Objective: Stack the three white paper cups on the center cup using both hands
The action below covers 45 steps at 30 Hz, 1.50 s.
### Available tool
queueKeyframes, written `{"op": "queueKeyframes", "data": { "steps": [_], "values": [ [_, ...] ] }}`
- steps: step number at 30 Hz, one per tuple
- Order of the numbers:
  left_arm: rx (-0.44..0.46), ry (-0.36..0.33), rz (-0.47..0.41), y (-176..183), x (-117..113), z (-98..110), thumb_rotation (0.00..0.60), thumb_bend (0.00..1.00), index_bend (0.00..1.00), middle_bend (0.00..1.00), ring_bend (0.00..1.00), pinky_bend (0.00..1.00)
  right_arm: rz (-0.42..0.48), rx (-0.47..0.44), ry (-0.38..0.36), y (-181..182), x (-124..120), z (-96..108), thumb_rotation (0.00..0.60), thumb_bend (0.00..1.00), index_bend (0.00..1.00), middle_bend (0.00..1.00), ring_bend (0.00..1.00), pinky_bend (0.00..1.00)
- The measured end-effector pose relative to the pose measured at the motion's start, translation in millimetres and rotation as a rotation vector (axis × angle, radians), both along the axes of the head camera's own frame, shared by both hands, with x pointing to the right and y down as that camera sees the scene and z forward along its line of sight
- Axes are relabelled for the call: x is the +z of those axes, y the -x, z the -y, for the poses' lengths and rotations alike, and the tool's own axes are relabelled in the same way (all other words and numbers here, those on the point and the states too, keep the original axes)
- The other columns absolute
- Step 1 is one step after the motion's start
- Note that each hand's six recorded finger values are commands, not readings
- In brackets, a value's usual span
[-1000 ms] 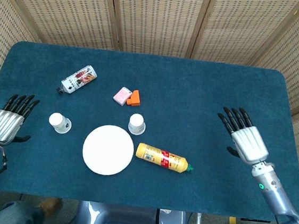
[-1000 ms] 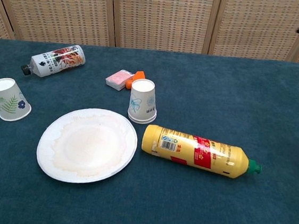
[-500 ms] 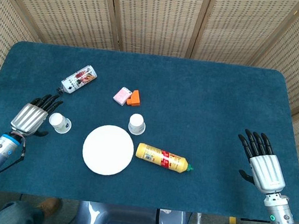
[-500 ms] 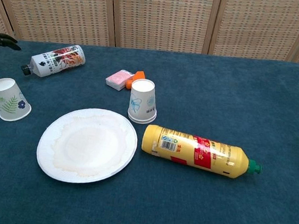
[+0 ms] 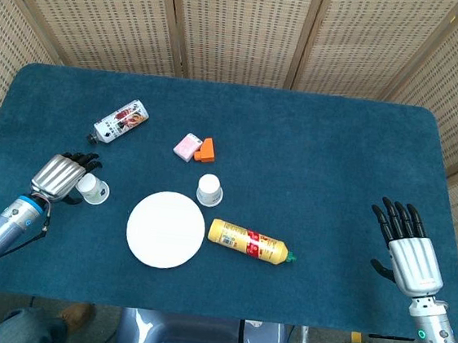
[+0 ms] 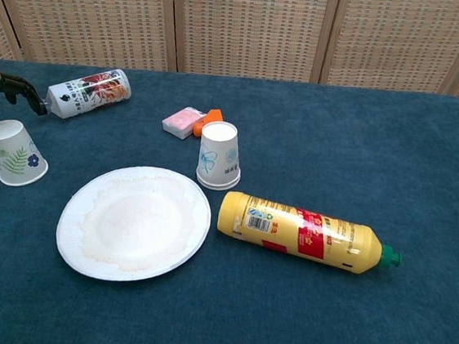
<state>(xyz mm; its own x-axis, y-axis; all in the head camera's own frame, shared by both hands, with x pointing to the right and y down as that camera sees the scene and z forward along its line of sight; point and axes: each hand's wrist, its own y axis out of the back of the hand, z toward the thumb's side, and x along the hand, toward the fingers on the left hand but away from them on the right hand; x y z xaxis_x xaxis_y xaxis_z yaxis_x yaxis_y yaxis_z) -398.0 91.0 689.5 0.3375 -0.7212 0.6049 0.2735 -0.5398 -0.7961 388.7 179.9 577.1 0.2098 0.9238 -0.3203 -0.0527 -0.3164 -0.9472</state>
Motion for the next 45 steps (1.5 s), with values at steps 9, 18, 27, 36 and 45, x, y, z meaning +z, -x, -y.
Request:
{"op": "queueKeyframes", "data": {
  "steps": [9, 18, 27, 36, 45],
  "values": [
    [-0.037, 0.011, -0.002, 1.1, 10.5, 2.0, 0.6, 0.06, 0.51, 0.4, 0.48, 0.6, 0.006, 0.012, -0.005, -1.5, -1.6, 0.4, 0.6, 0.0, 0.05, 0.0, 0.0, 0.02],
    [-0.068, -0.015, -0.024, 2.8, 4.9, 7.1, 0.6, 0.13, 0.55, 0.43, 0.5, 0.63, 0.016, 0.017, -0.01, -1.7, -4.3, 0.3, 0.6, 0.0, 0.05, 0.0, 0.0, 0.03],
    [-0.067, -0.079, -0.177, -24.2, -38.2, 23.2, 0.6, 0.12, 0.54, 0.43, 0.5, 0.62, 0.032, 0.028, -0.02, -3.1, -10.2, 1.0, 0.6, 0.0, 0.05, 0.0, 0.0, 0.03],
    [0.0, -0.056, -0.351, -110.0, -91.8, 49.7, 0.6, 0.12, 0.54, 0.43, 0.5, 0.61, 0.039, 0.041, -0.025, -6.2, -12.9, 2.6, 0.6, 0.0, 0.05, 0.0, 0.0, 0.03],
    [0.1, -0.051, -0.312, -181.6, -113.3, 79.2, 0.6, 0.12, 0.54, 0.43, 0.5, 0.6, 0.043, 0.073, -0.026, -14.5, -14.3, 6.7, 0.6, 0.0, 0.06, 0.0, 0.0, 0.03]
  ]
}}
